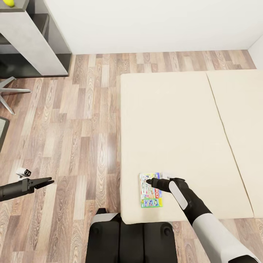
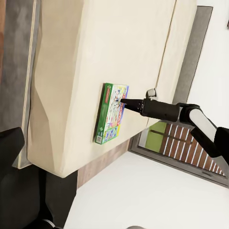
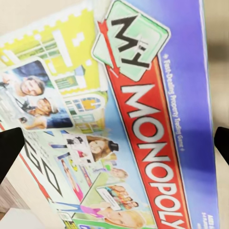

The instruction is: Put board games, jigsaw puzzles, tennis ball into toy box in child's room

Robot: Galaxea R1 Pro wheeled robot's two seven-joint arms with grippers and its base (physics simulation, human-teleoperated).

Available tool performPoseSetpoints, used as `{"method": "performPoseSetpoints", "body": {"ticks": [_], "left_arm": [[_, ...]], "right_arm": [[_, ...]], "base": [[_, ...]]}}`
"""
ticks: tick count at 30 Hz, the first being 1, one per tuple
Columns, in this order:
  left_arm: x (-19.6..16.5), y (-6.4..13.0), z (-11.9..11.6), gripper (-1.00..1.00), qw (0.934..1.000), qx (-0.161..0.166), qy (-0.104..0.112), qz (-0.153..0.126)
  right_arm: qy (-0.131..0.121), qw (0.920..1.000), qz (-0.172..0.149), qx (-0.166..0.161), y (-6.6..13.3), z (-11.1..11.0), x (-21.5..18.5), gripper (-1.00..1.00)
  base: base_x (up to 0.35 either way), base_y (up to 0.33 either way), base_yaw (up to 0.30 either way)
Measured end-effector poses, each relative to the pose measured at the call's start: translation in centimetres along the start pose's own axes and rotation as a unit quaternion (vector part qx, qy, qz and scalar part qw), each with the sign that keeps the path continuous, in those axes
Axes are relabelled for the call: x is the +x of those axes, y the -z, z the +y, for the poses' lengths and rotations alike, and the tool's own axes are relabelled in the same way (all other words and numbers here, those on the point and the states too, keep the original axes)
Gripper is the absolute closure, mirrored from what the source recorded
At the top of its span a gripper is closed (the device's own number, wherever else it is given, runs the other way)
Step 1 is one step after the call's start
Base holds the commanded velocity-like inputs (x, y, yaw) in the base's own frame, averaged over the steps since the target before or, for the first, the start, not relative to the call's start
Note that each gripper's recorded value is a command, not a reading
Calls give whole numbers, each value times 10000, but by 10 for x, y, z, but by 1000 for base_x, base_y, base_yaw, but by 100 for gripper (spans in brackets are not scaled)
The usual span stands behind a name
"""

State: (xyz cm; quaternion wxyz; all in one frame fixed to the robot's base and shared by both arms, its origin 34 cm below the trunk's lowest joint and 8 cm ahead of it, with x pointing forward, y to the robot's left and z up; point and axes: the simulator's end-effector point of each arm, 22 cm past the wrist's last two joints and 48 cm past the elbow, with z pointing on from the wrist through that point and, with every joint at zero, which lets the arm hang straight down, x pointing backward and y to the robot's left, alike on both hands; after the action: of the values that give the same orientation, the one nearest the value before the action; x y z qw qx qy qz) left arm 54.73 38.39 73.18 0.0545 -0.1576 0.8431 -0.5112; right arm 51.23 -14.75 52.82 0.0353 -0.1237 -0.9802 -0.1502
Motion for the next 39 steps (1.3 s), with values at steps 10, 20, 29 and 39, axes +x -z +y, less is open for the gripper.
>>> {"method": "performPoseSetpoints", "body": {"ticks": [10,20,29,39], "left_arm": [[0,0,0,-100,10000,-2,-1,1],[0,1,0,-100,10000,-7,-3,1],[0,1,0,-100,10000,-7,-3,-1],[0,1,0,-100,10000,-7,6,-11]], "right_arm": [[5,10000,-9,-17,0,1,-1,-100],[-1,10000,-9,-17,1,0,-1,-100],[-3,10000,-15,-19,1,0,-2,-100],[-4,10000,-13,-29,1,1,-1,-100]], "base": [[0,0,0],[0,0,0],[0,0,0],[0,0,0]]}}
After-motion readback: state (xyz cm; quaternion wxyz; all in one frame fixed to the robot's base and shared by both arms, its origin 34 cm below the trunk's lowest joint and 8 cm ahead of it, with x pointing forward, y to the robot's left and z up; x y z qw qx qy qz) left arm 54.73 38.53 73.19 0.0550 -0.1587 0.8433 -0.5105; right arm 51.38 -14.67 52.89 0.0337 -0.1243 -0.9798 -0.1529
